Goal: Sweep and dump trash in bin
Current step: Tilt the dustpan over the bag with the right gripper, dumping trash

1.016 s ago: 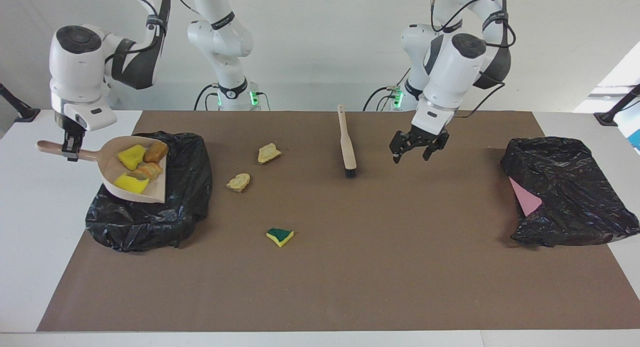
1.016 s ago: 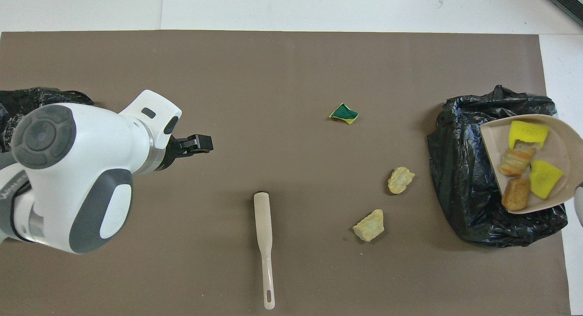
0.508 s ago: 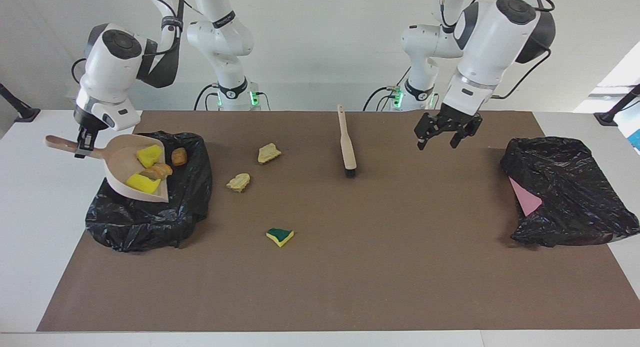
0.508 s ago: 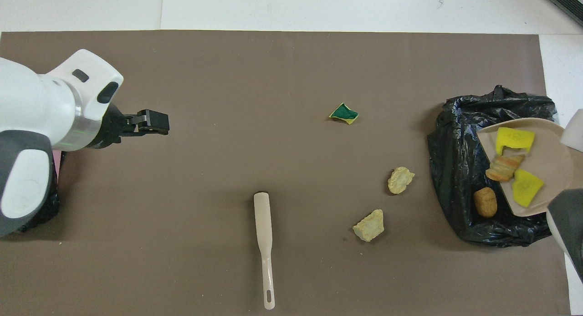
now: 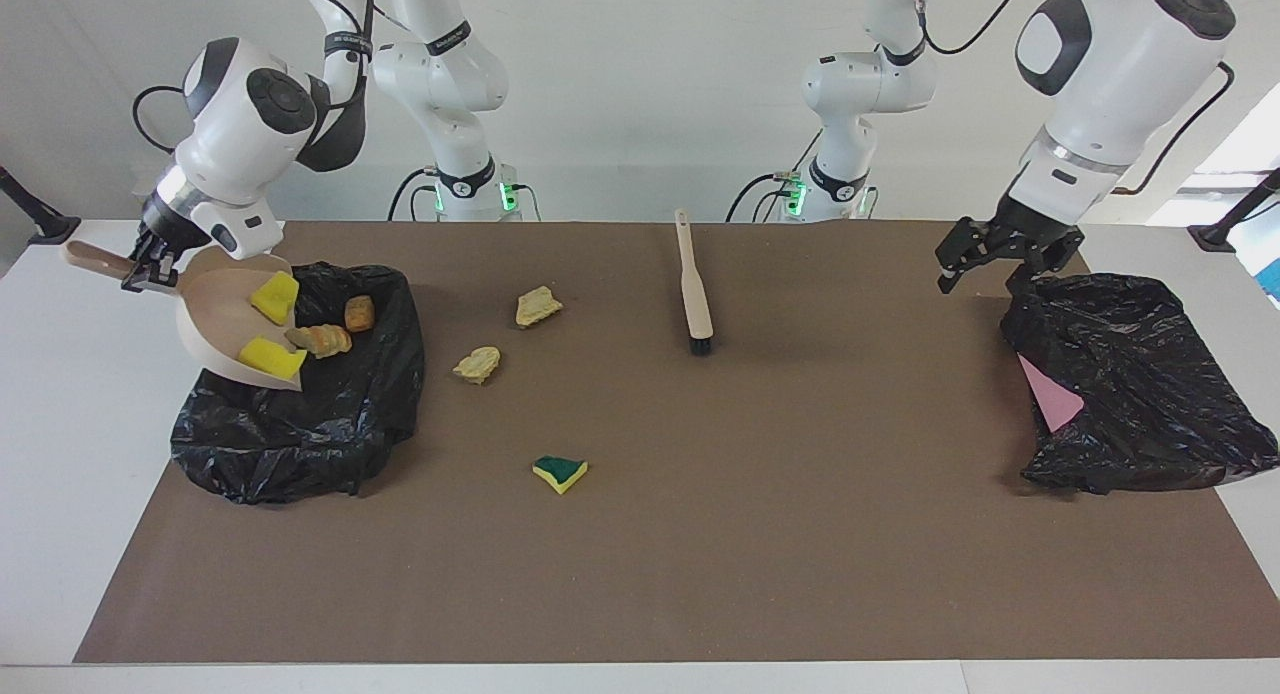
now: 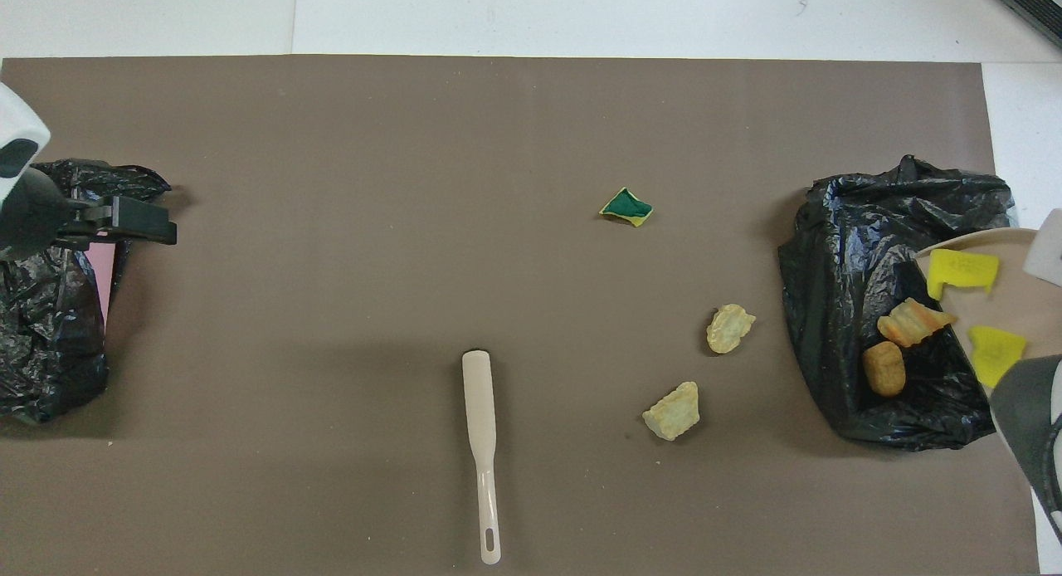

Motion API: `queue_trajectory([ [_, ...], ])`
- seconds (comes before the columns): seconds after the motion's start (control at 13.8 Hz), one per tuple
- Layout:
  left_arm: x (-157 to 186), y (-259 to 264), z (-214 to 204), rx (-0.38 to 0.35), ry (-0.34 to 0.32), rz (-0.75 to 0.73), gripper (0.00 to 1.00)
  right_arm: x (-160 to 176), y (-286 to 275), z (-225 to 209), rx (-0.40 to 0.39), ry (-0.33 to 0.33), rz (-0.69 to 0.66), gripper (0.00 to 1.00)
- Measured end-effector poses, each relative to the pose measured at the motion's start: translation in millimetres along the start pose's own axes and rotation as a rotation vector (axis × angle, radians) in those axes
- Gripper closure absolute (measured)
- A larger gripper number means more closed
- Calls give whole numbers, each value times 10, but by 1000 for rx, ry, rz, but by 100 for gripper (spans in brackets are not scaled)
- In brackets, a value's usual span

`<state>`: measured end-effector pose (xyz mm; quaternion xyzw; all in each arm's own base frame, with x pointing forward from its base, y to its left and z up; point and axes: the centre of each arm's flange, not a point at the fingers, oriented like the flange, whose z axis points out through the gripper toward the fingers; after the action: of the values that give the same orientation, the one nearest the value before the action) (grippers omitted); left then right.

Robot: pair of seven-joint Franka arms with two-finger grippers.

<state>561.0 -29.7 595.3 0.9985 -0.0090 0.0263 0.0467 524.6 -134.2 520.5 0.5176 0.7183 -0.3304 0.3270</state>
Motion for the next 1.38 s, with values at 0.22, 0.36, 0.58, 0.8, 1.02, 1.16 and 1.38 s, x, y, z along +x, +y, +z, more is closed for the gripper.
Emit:
queue_trajectory([
  [0.22, -58, -69, -110, 54, -42, 20, 0, 91, 71, -299, 7, -82, -20, 69],
  [0.36, -82, -71, -96, 62, -62, 28, 0, 116, 90, -453, 9, -134, -43, 69],
  [0.58, -127, -113, -57, 67, -90, 22, 0, 75, 44, -564, 43, -204, -42, 69],
  [0.8, -154, -126, -95, 67, -87, 19, 0, -55, -3, -634, 42, -225, -12, 69],
  [1.02, -191, -127, -171, 68, -79, 19, 0, -224, -7, -751, 24, -236, 24, 69],
  [1.16, -227, -116, -240, 67, -90, 35, 0, -286, 12, -841, 8, -226, 44, 69],
  [1.38, -256, -75, -306, 66, -94, 78, 0, -242, 154, -1020, -29, -147, 78, 69],
])
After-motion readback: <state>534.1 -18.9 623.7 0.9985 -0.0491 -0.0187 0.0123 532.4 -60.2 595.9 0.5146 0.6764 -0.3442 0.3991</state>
